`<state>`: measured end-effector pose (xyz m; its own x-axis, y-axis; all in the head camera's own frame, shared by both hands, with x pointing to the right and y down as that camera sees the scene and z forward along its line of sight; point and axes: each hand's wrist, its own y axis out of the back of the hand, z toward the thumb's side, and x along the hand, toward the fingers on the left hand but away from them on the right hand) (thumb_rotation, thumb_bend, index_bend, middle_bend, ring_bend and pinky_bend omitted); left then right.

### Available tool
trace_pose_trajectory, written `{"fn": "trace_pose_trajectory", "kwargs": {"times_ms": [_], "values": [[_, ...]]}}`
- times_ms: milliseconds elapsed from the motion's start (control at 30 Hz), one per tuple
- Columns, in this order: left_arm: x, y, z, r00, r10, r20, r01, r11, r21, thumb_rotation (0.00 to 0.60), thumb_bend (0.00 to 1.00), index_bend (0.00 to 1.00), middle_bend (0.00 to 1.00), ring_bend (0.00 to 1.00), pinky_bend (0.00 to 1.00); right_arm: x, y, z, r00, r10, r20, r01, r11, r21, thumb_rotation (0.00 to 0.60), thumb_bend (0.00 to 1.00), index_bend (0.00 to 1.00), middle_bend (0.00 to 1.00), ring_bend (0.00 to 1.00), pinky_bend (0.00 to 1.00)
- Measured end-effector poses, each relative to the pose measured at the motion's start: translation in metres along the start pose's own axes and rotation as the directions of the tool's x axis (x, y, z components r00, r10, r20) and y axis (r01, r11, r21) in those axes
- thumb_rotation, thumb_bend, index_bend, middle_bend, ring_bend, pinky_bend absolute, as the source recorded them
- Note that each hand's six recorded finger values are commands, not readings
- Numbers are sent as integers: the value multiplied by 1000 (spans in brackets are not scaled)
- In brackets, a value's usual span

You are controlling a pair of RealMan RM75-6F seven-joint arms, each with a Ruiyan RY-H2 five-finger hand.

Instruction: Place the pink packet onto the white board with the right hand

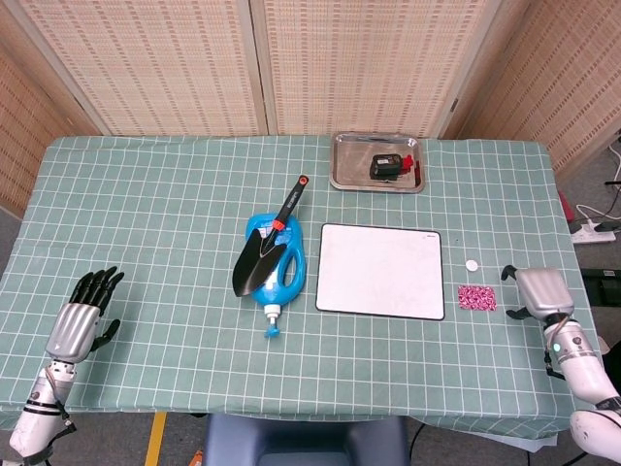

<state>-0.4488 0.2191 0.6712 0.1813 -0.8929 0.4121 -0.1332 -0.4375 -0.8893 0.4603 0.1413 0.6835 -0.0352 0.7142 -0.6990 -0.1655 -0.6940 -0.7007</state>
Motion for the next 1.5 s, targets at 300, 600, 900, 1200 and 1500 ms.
{"fn": "trace_pose_trajectory", "kwargs": {"times_ms": [300,600,900,1200,1500], "values": [[1,0,1,1000,-1,4,1,1000,-5,600,323,0,0,0,0,-10,-23,5,998,42,38,-38,995,-89,600,0,470,1000,994,1000],[1,0,1,1000,-2,3,2,1000,-6,600,323,0,0,0,0,-13,-18,8,999,19,27,-18,998,-68,600,0,430,1000,995,1000],[1,1,0,1000,-4,-1,4,1000,-17,600,324,0,0,0,0,-12,-27,14,997,76,16,-75,996,-47,600,0,231,1000,994,1000],[2,0,0,1000,-7,1,7,1000,-20,600,323,0,0,0,0,-8,-19,17,998,59,1,-59,998,-31,600,4,261,1000,994,1000],[2,0,0,1000,-4,-2,4,1000,-15,600,323,0,0,0,0,-8,-23,18,996,86,-2,-86,996,1,600,200,249,1000,991,1000]]}}
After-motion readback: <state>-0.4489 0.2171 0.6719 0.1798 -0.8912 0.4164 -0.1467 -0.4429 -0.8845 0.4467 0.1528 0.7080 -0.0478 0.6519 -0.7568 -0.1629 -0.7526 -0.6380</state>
